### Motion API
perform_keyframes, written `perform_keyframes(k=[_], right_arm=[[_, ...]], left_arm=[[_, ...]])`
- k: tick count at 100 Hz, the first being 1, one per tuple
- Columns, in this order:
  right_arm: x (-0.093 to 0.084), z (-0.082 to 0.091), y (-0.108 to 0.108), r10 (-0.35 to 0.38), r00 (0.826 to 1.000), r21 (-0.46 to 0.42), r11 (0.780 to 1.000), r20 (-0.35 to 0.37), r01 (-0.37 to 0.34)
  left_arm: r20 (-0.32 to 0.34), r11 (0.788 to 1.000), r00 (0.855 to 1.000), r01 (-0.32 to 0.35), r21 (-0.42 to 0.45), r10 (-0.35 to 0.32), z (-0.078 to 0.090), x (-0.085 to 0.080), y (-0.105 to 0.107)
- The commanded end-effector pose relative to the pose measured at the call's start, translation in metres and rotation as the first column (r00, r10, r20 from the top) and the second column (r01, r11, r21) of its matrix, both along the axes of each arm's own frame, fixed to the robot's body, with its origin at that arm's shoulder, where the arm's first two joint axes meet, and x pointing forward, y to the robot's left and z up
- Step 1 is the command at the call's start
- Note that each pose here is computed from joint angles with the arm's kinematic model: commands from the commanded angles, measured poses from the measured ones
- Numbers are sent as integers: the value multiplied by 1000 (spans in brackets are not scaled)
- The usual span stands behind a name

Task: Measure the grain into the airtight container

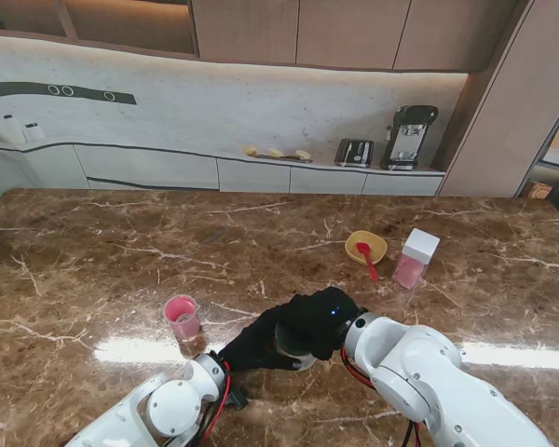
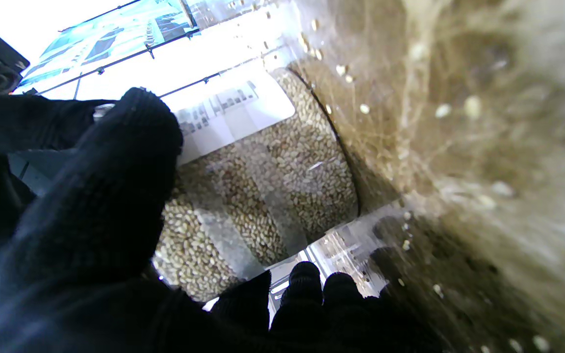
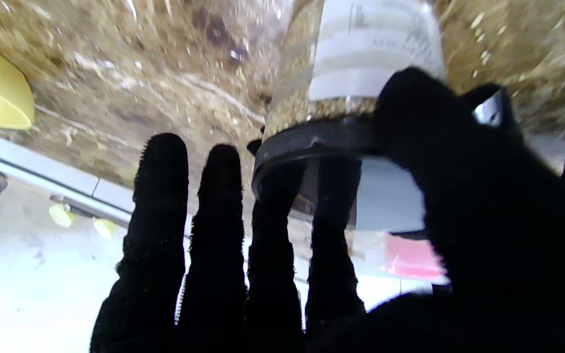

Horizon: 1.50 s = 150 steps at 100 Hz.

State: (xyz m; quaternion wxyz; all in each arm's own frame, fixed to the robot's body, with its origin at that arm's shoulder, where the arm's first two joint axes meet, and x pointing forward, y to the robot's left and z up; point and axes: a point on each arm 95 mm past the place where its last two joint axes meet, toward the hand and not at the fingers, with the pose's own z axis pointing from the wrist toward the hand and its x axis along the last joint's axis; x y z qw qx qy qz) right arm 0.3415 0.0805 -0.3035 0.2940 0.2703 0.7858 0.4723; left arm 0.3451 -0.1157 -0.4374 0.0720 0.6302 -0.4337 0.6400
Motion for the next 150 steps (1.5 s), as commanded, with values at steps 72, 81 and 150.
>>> perform_keyframes(k=[72, 81, 150], right_arm=[[-18, -5, 7, -96, 982, -39, 994, 162, 104], [-20, 5, 5, -83, 985, -32, 996, 151, 89], [-7, 4, 6, 26, 996, -95, 995, -84, -34]], left_arm=[[-46, 999, 999, -10, 36, 12, -18, -11, 10], [-45, 999, 999, -9, 37, 11, -18, -11, 10], [-45, 999, 999, -14, 39, 15, -17, -11, 11]])
